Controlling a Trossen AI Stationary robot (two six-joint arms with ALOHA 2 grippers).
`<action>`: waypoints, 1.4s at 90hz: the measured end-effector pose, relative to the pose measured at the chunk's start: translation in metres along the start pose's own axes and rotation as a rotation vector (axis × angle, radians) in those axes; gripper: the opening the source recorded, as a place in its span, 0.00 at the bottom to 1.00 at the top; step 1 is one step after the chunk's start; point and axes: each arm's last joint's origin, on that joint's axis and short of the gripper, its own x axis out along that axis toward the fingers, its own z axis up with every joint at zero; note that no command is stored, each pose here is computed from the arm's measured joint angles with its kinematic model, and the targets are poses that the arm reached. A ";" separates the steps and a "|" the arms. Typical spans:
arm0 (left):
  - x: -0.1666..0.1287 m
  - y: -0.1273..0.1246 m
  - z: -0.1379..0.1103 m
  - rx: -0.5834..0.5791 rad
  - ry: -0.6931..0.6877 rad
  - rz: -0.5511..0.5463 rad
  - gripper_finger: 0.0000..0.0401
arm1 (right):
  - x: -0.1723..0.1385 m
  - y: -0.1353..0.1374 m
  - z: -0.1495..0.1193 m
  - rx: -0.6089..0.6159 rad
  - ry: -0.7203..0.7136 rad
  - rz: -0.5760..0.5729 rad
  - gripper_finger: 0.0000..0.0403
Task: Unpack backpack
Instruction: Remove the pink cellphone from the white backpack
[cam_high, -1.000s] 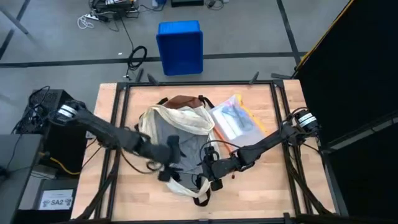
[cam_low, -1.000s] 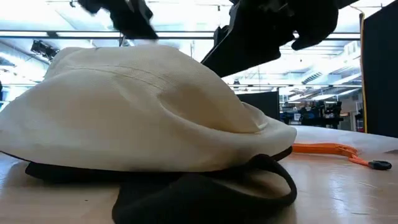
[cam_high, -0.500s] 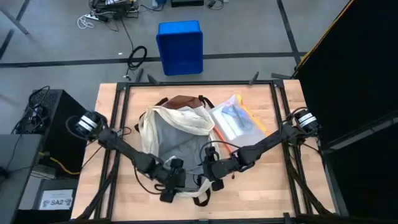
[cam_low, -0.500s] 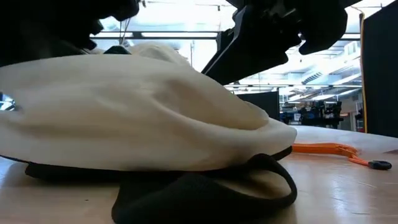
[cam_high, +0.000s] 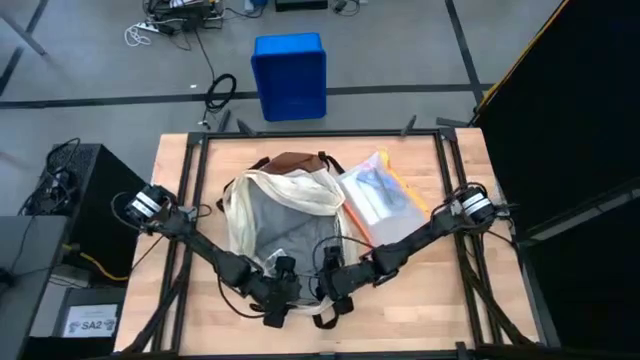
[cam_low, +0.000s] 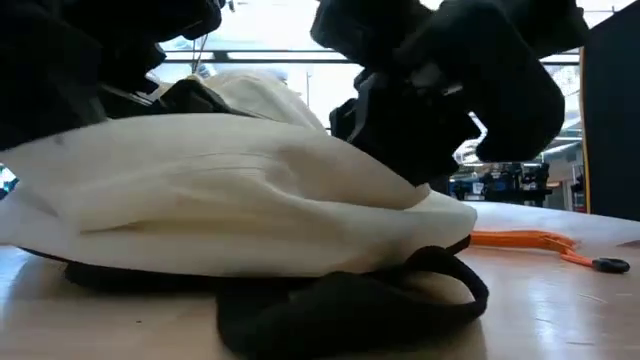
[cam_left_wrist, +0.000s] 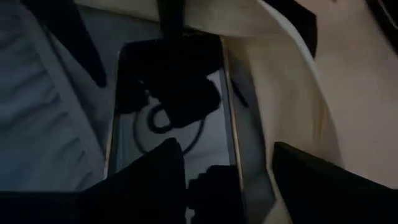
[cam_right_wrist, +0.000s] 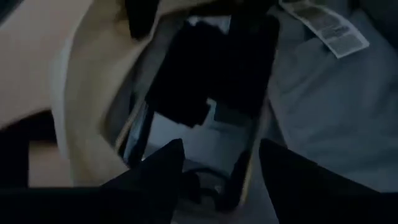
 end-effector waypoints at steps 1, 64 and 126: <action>0.000 0.000 0.000 0.001 0.001 0.004 0.59 | 0.000 0.000 0.000 0.006 -0.001 0.002 0.47; 0.024 -0.001 -0.011 0.038 -0.006 0.136 0.59 | 0.013 -0.062 -0.007 0.582 0.196 0.278 0.50; 0.027 0.010 -0.002 0.020 -0.134 0.328 0.56 | 0.014 -0.065 -0.006 0.638 0.209 0.454 0.40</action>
